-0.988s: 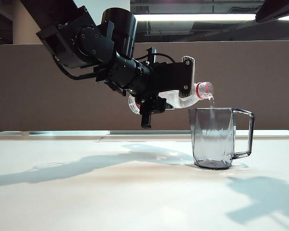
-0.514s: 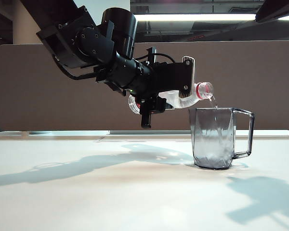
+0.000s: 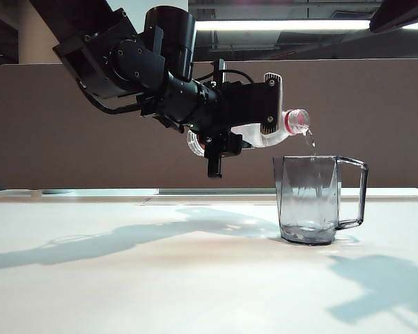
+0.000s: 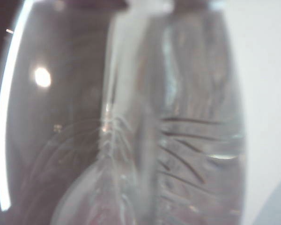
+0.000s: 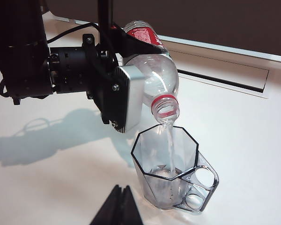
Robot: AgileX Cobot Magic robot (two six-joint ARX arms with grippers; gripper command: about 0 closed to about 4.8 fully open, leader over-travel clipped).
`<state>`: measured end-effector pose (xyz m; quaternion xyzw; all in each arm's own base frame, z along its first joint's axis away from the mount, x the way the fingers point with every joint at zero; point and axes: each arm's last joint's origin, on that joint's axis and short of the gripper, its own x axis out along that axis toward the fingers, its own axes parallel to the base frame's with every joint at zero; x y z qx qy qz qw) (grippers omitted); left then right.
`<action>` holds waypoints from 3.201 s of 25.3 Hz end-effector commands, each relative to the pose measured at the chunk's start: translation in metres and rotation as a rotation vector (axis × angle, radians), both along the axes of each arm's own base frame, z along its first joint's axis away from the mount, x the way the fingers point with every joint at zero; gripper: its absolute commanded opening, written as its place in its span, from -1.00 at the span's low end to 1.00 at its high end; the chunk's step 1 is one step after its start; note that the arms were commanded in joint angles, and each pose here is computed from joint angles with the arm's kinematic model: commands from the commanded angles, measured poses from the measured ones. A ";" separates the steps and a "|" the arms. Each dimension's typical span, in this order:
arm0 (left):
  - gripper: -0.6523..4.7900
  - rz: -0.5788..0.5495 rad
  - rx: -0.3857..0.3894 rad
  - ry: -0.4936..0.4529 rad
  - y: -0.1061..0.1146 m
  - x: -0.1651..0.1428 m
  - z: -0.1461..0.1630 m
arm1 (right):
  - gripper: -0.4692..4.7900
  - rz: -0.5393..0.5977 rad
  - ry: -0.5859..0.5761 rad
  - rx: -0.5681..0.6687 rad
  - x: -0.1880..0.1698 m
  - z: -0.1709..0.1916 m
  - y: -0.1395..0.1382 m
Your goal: Pick up the mineral water bottle with the left hand on the table and pour water into the mug until it's half full.
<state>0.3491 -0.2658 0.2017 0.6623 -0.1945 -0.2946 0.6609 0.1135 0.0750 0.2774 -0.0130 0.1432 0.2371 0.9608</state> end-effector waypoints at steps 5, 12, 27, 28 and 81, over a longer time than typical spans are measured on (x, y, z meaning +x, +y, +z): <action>-0.09 -0.006 -0.031 -0.057 0.000 -0.001 0.013 | -0.85 0.001 -0.019 0.009 0.000 0.003 0.000; -0.09 -0.006 -0.031 -0.057 0.000 -0.001 0.013 | -0.85 0.001 -0.020 0.009 0.000 0.003 0.000; -0.09 -0.008 -0.009 -0.064 0.000 -0.001 0.012 | -0.85 0.001 -0.020 0.009 0.000 0.003 0.000; -0.09 -0.008 -0.007 -0.062 0.000 -0.001 0.012 | -0.85 0.001 -0.020 0.009 0.000 0.003 0.000; -0.09 -0.003 0.012 -0.067 0.003 0.001 0.011 | -0.85 0.001 -0.020 0.009 0.000 0.003 0.000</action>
